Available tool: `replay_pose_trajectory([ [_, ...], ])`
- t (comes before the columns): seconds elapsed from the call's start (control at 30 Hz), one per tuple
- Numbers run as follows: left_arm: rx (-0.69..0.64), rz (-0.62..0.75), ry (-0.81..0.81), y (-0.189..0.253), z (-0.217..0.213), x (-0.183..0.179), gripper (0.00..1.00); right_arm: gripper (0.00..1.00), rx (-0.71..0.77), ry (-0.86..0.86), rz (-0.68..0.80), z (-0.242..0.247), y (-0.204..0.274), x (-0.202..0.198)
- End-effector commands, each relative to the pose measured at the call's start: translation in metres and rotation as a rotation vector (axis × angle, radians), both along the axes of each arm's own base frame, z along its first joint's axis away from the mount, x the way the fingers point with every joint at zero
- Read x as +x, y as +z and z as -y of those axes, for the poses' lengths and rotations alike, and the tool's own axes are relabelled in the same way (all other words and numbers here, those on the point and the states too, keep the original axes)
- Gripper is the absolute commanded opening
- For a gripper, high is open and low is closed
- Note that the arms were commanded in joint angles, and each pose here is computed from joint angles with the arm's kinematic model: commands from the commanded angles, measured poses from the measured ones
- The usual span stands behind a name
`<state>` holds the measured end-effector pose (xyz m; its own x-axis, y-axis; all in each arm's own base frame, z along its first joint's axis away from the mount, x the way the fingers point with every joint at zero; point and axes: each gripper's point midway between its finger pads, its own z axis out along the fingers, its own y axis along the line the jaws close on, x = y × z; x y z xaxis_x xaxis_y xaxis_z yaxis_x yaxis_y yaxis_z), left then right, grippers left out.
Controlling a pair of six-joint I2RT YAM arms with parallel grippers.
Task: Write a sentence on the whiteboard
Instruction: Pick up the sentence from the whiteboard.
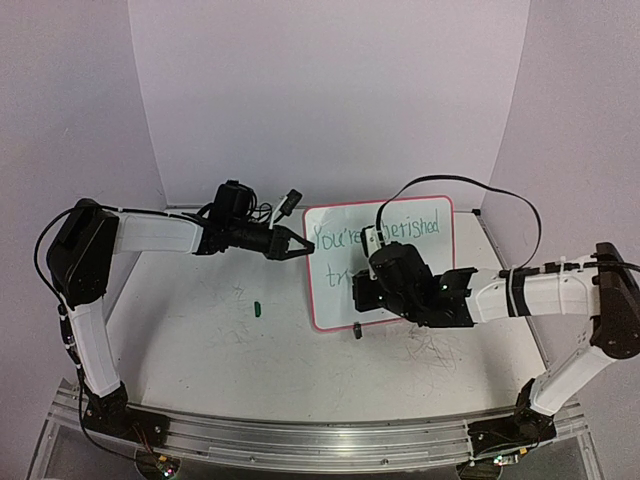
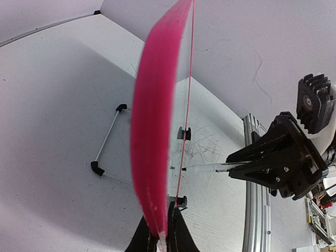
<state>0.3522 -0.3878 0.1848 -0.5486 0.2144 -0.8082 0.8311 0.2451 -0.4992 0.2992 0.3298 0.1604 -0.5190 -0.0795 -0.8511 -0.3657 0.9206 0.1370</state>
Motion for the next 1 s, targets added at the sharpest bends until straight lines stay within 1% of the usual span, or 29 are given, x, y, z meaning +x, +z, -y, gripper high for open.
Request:
replay_pose_trajectory([
  [0.0, 0.038, 0.077, 0.036, 0.004, -0.002, 0.006, 0.00, 0.00, 0.033, -0.013, 0.042, -0.008, 0.016, 0.010],
  [0.4, 0.039, 0.076, 0.036, 0.003, -0.002, 0.007, 0.00, 0.00, 0.015, -0.043, 0.036, -0.002, 0.010, 0.013],
  [0.97, 0.038, 0.075, 0.033, 0.003, -0.001, 0.006, 0.00, 0.00, 0.012, -0.024, -0.038, 0.001, -0.015, -0.002],
])
